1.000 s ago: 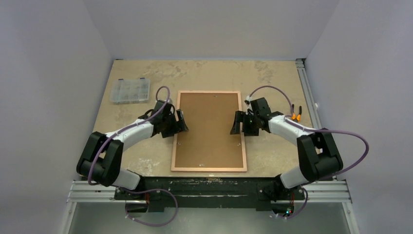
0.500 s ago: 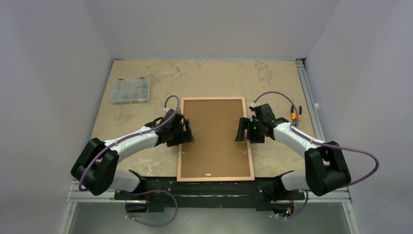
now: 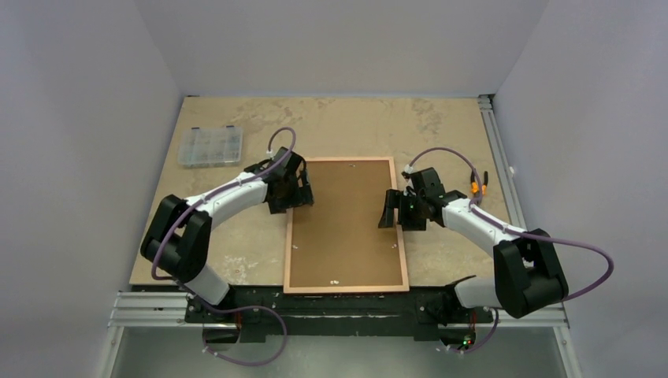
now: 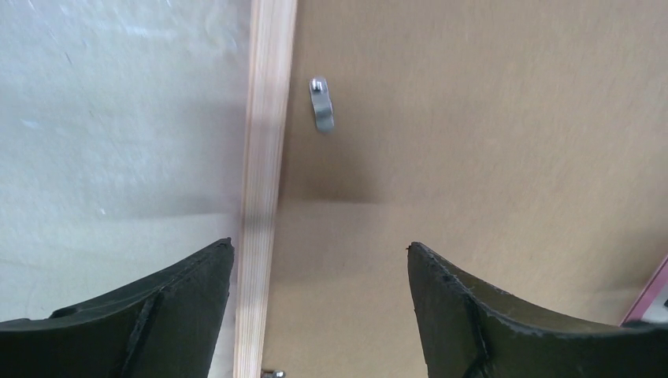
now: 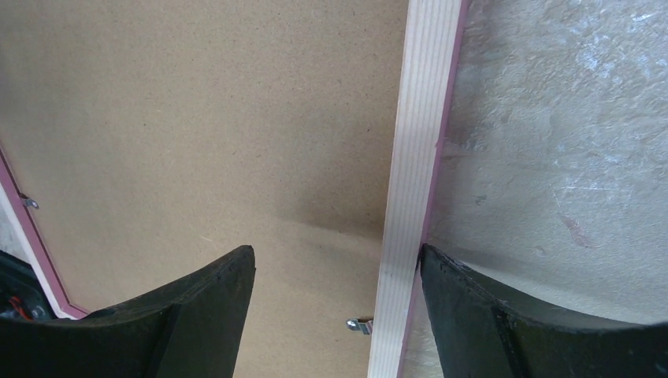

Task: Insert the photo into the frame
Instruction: Install the photo frame at the center of the board.

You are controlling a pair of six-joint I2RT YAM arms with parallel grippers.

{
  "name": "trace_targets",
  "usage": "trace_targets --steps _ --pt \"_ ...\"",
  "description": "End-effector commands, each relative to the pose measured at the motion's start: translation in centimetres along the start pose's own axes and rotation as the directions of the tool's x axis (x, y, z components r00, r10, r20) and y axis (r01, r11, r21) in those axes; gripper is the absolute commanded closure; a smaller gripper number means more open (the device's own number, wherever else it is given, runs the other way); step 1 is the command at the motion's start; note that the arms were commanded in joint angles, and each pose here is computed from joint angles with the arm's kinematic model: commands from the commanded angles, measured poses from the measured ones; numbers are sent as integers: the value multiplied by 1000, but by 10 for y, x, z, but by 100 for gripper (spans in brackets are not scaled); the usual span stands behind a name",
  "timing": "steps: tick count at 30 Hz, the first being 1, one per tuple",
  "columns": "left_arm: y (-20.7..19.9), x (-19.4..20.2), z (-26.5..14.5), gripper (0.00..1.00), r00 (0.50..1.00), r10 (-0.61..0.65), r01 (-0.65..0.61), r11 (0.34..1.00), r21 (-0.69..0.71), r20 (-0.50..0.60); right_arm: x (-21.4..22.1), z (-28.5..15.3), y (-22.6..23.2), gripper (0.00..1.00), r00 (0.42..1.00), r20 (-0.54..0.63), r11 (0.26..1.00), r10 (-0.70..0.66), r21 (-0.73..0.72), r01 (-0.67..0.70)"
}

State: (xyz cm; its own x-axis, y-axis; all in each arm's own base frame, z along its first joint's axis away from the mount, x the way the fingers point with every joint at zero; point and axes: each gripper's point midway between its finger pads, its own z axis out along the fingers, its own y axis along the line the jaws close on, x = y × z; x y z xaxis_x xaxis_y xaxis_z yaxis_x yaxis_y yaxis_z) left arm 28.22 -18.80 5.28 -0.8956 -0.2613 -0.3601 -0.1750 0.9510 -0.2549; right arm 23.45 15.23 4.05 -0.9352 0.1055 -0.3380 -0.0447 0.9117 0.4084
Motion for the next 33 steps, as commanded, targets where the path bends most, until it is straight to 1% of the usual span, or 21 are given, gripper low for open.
trace_targets --steps 1,4,11,14,20,23,26,31,33 --pt "5 -32 6 22 999 -19 20 999 -33 30 -9 0 16 25 999 36 998 -16 -66 18" --pt "-3 -46 11 24 999 -7 7 1000 -6 41 -9 2 15 25 999 31 998 -15 -65 17" --pt "4 -62 20 28 998 49 -45 994 -97 31 -5 5 15 25 1000 23 997 -14 -74 15" --pt "9 -64 26 29 998 62 -59 987 -147 12 -5 5 15 25 1000 21 997 -14 -77 16" --pt "15 -59 42 37 997 66 -70 982 -176 -26 -4 6 15 25 1000 17 997 -17 -76 18" --pt "18 -53 51 46 997 62 -71 980 -187 -53 -4 4 15 25 1000 19 997 -18 -78 19" --pt "22 -47 56 57 996 58 -68 979 -191 -61 -5 4 15 25 1000 24 997 -17 -76 19" --pt "31 -39 58 85 995 64 -78 973 -216 -75 -5 4 15 25 1000 24 997 -16 -73 18" --pt "33 -38 57 95 995 65 -79 973 -215 -71 -5 3 15 25 1000 25 997 -14 -73 16"
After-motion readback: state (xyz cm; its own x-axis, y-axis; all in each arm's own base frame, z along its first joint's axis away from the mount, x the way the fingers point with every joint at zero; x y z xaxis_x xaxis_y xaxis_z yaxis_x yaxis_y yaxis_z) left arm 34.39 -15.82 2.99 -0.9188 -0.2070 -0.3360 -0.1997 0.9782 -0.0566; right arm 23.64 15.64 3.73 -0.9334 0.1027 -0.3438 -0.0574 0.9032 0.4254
